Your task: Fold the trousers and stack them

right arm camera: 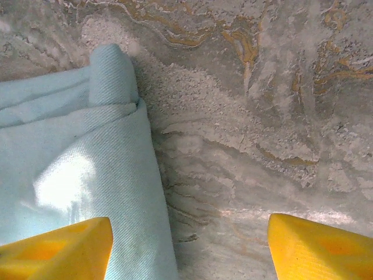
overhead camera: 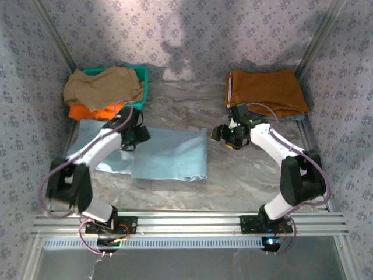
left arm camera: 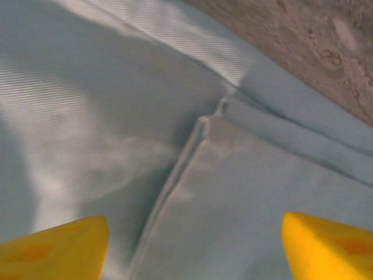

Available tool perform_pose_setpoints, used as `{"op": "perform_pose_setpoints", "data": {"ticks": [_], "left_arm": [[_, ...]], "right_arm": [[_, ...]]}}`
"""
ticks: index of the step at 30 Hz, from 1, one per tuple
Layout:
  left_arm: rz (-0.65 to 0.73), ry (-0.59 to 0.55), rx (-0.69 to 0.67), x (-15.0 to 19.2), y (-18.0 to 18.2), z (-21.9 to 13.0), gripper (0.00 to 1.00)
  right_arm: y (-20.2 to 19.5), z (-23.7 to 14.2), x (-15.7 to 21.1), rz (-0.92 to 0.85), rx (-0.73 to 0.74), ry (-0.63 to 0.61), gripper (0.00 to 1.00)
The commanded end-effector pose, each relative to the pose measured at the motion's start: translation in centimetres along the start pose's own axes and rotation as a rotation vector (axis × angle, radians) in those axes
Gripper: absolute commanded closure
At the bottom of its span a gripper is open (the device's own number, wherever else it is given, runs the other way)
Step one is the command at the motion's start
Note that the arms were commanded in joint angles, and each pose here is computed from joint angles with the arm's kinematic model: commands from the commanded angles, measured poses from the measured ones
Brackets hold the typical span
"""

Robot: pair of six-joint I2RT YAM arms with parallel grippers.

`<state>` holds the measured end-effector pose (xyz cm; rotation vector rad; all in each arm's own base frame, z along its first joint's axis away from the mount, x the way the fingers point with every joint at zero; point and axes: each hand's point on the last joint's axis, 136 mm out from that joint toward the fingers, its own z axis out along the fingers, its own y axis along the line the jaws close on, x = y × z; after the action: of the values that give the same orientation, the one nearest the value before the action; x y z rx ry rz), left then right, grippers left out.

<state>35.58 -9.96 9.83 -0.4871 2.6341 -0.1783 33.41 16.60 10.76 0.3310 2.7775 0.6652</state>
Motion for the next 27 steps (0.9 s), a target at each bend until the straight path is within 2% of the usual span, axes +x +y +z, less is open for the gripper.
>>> {"op": "perform_pose_setpoints", "data": {"ticks": [1,5,8,12,19,20,24,27], "left_arm": [[0.11,0.028,0.073,-1.8,-3.0,1.4,0.15],[0.161,0.036,-0.024,-3.2,-2.6,3.3,0.13],[0.181,0.072,-0.015,-2.8,-3.0,4.6,0.21],[0.2,0.101,0.015,-2.1,-3.4,5.4,0.45],[0.245,0.088,0.029,-1.9,-3.2,5.2,0.97],[0.249,0.087,0.035,-2.0,-3.4,5.1,1.0],[0.261,0.08,0.07,-2.1,-4.0,4.5,1.0],[0.266,0.069,0.079,-2.3,-4.2,4.1,1.0]], "right_arm": [[-0.6,0.6,-0.5,-0.023,0.017,0.008,0.28],[-0.9,0.9,-0.4,-0.027,0.014,0.025,0.28],[0.1,1.7,0.6,-0.052,-0.028,0.068,0.27],[2.8,2.7,2.8,-0.157,-0.093,0.136,0.24],[5.0,4.6,4.7,-0.284,-0.095,0.178,0.18],[4.7,4.9,4.6,-0.283,-0.078,0.188,0.2],[3.1,5.3,3.3,-0.305,-0.002,0.15,0.19],[1.3,6.0,2.9,-0.313,0.081,0.194,0.24]]}}
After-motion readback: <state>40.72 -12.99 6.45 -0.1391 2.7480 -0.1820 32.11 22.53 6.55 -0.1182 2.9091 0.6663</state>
